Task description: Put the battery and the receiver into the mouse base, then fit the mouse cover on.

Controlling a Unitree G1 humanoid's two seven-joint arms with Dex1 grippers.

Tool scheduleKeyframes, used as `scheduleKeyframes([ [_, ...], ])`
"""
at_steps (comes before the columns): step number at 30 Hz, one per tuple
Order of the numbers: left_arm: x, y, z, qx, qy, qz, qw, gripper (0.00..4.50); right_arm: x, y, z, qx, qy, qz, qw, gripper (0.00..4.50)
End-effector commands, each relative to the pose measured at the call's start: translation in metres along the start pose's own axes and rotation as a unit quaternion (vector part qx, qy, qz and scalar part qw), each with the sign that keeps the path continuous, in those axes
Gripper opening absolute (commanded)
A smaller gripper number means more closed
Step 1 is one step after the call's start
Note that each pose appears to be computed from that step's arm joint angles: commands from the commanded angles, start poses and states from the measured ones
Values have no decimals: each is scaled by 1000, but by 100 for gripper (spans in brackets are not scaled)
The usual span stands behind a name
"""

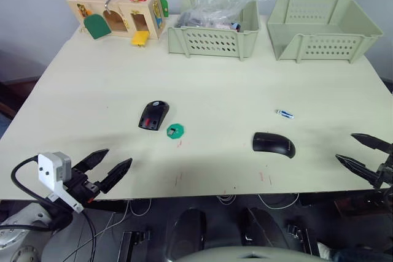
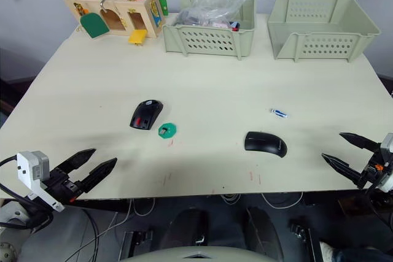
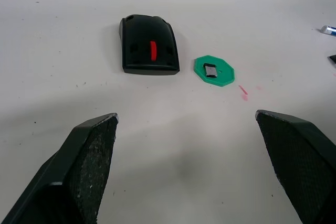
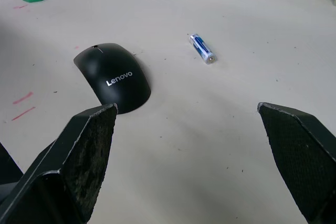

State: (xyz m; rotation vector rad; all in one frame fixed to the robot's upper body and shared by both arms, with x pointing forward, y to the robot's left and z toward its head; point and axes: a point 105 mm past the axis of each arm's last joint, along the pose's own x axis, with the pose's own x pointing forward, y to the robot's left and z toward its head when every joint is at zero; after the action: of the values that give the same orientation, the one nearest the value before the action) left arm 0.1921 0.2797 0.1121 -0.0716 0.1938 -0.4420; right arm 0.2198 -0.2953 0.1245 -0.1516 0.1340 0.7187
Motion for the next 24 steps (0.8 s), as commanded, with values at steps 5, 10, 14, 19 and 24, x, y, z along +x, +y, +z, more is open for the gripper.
scheduleKeyframes([
  [5,3,7,24,41,-5,-1,999,446,15,13,31,-28,-49,29,998,450],
  [10,19,10,41,63,-1,-8,998,446,37,43,55,-36,-82,107,990,450],
  [14,34,15,48,53,37,13,998,446,46,65,76,-46,-97,158,982,450],
  [19,49,21,57,45,62,28,997,446,49,78,91,-45,-107,182,977,450],
  [24,77,17,62,64,81,37,994,446,36,86,97,-72,-108,175,976,450],
])
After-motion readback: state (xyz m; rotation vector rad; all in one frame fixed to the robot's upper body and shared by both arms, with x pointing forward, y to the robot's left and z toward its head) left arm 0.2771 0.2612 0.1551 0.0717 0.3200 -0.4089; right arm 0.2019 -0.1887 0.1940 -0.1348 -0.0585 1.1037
